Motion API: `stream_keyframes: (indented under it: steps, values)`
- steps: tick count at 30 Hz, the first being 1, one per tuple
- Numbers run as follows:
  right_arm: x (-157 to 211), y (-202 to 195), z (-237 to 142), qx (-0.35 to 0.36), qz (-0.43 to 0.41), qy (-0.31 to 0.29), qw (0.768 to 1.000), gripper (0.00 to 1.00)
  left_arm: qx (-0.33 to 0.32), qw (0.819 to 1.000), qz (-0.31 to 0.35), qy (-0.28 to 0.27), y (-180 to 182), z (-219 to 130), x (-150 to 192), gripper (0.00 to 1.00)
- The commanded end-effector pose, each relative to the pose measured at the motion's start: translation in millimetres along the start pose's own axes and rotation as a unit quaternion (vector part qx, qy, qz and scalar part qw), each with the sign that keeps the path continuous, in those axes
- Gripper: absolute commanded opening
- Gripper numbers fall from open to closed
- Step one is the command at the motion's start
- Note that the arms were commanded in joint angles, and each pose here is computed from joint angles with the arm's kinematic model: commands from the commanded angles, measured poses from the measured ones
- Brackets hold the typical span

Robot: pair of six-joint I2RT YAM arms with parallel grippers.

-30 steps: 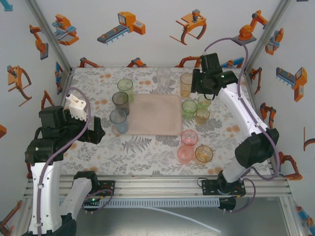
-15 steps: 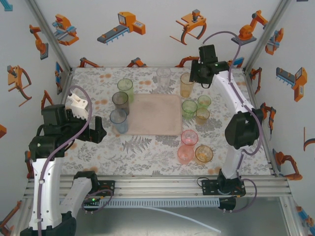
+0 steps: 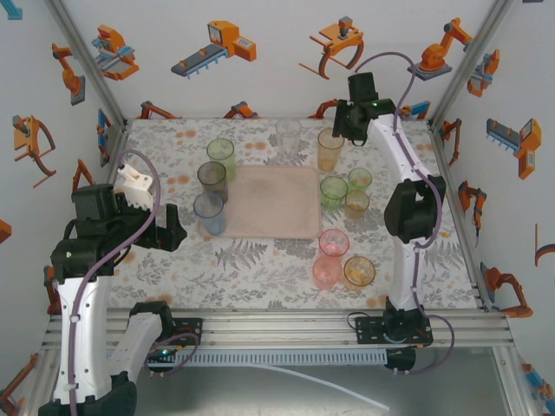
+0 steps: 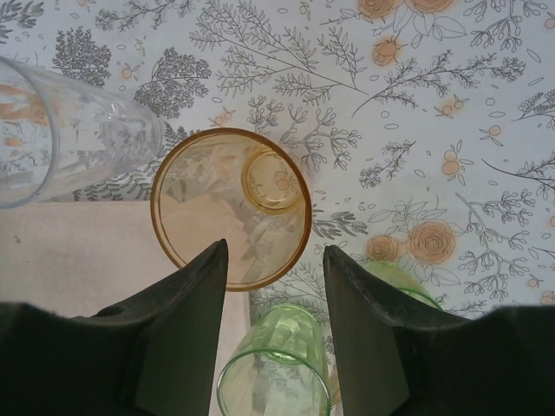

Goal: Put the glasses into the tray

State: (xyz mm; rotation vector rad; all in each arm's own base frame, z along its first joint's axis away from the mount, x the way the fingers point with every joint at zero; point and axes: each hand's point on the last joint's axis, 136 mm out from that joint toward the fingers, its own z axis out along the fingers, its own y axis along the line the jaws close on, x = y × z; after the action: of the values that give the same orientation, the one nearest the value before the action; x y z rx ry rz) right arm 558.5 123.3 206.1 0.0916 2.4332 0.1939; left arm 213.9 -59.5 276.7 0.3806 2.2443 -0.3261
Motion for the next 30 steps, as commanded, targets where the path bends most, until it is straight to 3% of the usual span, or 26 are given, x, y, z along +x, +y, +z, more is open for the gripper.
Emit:
stream_keyframes:
  steps: [1, 30]
  values:
    - [-2, -8, 1, 0.006, -0.002, 0.008, 1.000, 0.46, 0.013, 1.000, -0.013, -0.004, -3, 2, -1, 0.98]
    - [21, -25, 40, 0.009, -0.001, 0.076, 0.997, 0.27, 0.022, 0.999, -0.034, -0.015, -2, 0, -6, 0.98]
